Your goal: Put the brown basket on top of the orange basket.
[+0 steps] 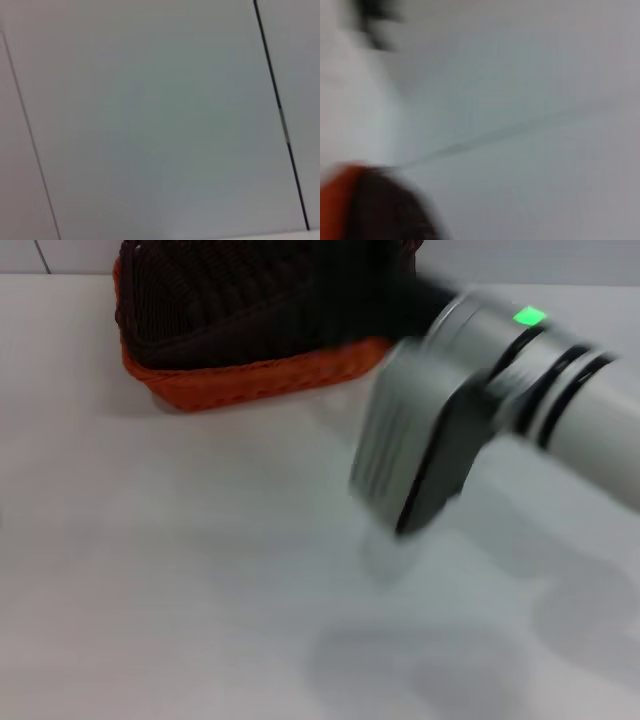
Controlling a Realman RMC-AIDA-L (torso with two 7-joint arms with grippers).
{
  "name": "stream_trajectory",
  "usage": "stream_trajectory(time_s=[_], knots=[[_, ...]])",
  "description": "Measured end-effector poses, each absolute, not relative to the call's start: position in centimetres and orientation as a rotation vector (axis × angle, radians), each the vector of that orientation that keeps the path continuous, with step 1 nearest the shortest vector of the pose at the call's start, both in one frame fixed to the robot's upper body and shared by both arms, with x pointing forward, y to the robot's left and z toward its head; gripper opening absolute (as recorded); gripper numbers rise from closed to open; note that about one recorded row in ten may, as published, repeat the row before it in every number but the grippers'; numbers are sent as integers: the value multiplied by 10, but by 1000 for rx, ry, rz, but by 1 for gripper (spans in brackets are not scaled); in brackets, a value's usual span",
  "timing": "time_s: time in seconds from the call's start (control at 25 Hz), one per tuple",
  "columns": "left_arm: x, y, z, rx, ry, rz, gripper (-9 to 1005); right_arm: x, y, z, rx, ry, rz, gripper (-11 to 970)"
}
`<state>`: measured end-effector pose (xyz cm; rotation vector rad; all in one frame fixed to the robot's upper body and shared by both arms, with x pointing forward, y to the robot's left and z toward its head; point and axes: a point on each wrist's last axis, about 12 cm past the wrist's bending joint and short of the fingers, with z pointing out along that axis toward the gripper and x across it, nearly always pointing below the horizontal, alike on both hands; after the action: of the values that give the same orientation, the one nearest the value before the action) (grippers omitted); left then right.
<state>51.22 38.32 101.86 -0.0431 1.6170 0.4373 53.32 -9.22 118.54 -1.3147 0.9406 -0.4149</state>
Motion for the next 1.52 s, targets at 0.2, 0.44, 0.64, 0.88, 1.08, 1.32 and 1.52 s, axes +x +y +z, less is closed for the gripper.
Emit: stream_trajectory(time_s=[0.2,0.44,0.64,0.88,1.08,1.32,1.52], knots=[[505,386,1020,-75,1580,429,712,538,-134,1202,-851,1106,-340,761],[494,393,1025,-128,1511,412,712,531,-206,1177,-263,1249,-176,761],[485,401,1027,-169,1480,407,712,524,-244,1139,-33,1247,-135,761],[474,411,1028,-231,1447,427,712,534,-263,1109,105,1185,-20,761],[469,415,1027,-254,1442,428,712,558,-258,1095,-2,1208,-46,761],[466,414,1027,-254,1438,430,712,572,-251,1090,-81,1238,-60,761],[464,414,1025,-244,1446,435,712,560,-256,1088,-59,1211,-64,761]])
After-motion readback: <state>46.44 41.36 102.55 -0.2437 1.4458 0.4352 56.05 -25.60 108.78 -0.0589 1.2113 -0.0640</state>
